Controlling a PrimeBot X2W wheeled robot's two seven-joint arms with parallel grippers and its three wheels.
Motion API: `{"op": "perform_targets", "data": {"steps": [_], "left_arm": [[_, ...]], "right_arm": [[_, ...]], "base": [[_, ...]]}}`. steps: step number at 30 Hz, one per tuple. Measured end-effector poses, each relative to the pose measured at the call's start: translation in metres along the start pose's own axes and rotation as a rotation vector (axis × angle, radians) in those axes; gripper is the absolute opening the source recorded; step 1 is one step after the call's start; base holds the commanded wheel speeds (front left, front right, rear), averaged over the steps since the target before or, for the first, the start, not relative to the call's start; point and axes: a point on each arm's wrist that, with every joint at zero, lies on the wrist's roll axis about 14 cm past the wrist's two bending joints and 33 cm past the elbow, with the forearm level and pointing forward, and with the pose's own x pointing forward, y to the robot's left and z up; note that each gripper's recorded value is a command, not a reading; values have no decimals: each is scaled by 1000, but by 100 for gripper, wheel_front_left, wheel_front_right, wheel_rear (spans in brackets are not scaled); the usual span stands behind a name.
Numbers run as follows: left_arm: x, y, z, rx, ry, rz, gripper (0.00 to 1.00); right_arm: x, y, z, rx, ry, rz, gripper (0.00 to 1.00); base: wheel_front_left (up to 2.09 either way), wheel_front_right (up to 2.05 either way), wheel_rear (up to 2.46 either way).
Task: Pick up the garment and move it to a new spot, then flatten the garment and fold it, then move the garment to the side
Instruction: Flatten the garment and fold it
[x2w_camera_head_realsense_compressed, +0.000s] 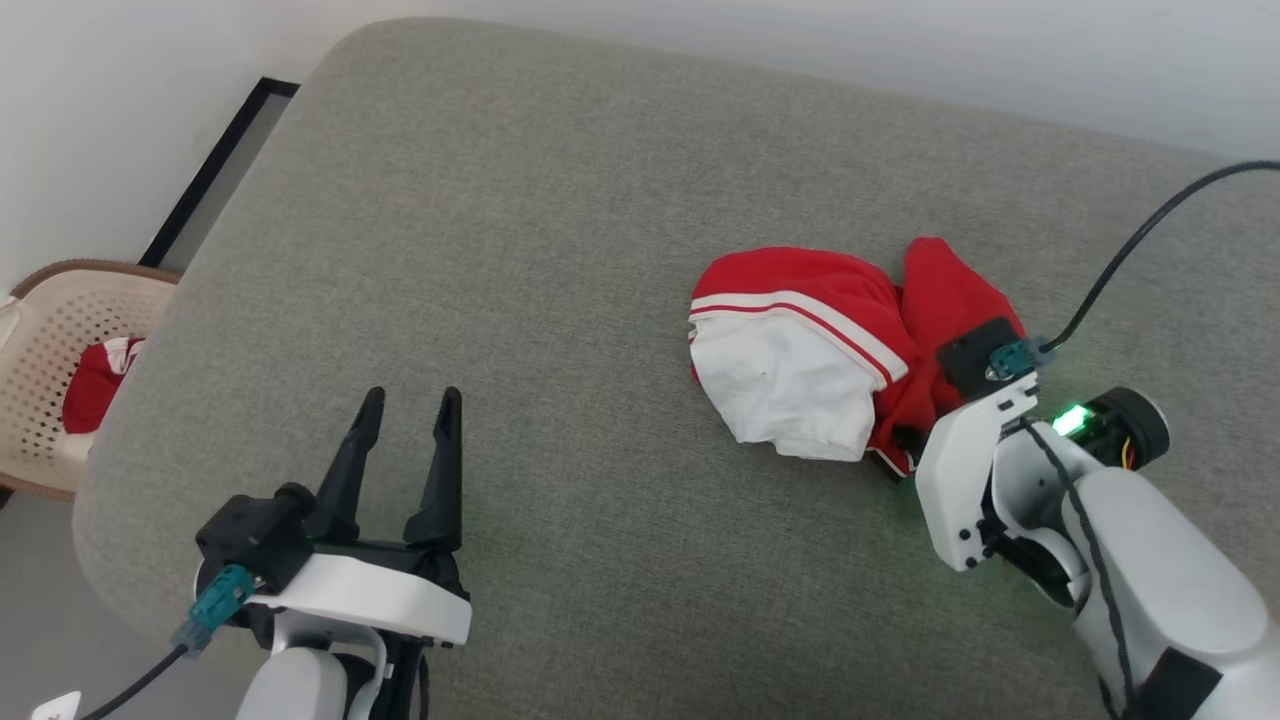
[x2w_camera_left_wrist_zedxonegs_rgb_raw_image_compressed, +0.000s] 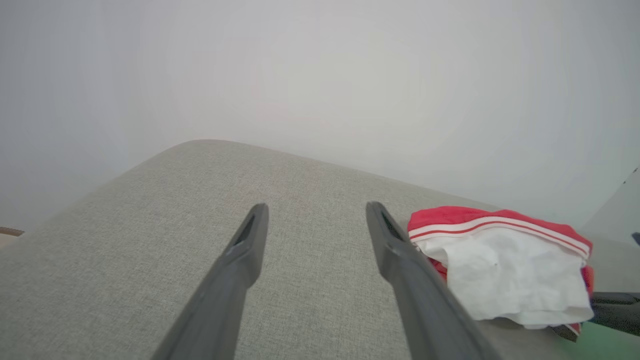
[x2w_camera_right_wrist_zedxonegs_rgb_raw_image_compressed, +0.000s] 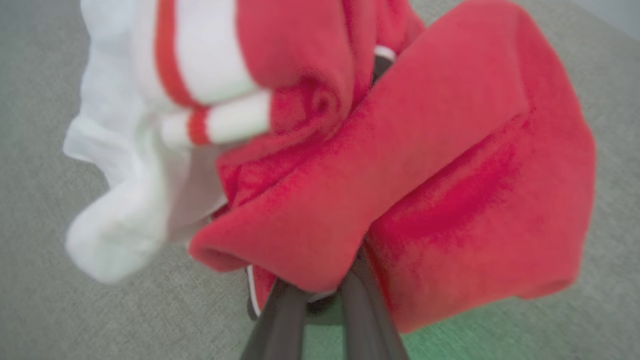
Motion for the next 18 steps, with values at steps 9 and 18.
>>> {"op": "perform_targets", "data": {"steps": [9,18], "left_arm": [[1,2,5,4,-15,-13,100],[3,-6,2,-7,-10,-38,100]], "right_arm": [[-48,-26,31,15,-110,-44,0],[-94,-57,-32,133,30,-153,0]], "base": [[0,0,0],[0,0,0]]}}
